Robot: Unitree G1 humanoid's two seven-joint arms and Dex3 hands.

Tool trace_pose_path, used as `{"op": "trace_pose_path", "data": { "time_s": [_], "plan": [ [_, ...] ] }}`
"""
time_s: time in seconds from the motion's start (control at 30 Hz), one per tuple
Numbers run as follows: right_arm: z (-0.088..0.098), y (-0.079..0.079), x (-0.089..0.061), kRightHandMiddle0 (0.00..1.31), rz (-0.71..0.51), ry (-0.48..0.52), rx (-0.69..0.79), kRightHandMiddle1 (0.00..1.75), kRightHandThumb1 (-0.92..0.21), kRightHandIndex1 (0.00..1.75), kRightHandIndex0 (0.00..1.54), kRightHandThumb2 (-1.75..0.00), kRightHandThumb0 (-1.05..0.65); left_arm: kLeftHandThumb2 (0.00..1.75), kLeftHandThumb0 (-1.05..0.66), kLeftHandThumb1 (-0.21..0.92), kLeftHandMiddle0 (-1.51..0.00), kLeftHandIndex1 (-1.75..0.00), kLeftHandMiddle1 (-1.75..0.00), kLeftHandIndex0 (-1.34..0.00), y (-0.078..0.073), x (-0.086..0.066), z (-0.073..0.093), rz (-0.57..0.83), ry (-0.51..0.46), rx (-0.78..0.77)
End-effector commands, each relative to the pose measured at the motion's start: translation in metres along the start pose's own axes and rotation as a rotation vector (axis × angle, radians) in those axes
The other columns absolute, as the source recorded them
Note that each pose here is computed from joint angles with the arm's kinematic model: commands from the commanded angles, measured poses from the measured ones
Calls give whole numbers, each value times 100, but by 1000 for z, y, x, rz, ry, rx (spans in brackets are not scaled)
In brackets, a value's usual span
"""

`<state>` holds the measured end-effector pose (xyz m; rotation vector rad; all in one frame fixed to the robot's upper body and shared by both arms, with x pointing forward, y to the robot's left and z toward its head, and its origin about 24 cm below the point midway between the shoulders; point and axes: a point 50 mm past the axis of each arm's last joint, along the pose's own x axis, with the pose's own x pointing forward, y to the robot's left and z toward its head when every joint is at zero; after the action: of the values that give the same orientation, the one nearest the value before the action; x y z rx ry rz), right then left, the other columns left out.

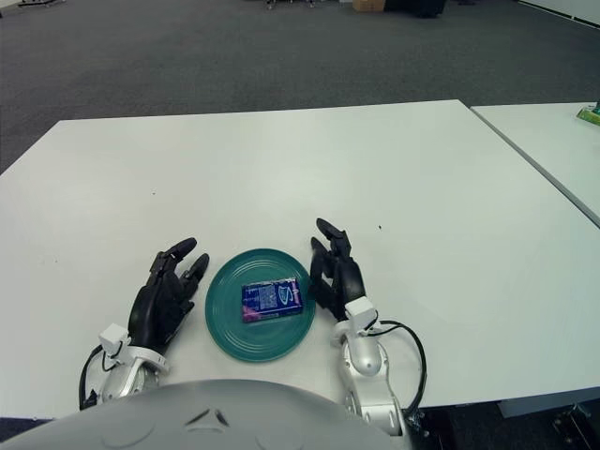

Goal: Put the gum into the plate.

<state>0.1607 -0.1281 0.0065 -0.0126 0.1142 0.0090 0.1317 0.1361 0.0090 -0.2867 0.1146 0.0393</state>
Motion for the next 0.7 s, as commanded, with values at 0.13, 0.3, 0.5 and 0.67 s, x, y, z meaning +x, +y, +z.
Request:
{"op": "trace_pose_path", "data": {
  "time_s": [0.13,0.3,0.5,0.67],
  "plan": [
    [-18,-3,-11,0,-28,101,24,47,-92,1,41,-94,-80,92,-99,92,-56,-103,-15,-11,4,1,1,36,-22,34],
    [-19,-5,-11,0,-39,90,35,47,-92,1,41,-94,-79,92,-97,92,-56,-102,-16,-10,5,1,2,55,-34,49],
    [-24,-8,-12,0,-51,76,44,49,-92,2,44,-93,-80,92,-95,92,-54,-99,-16,-6,6,1,3,77,-50,61],
    [-26,-9,-11,0,-61,65,70,52,-92,2,45,-92,-80,91,-94,92,-51,-98,-15,-4,6,2,3,89,-59,65]
  ]
}}
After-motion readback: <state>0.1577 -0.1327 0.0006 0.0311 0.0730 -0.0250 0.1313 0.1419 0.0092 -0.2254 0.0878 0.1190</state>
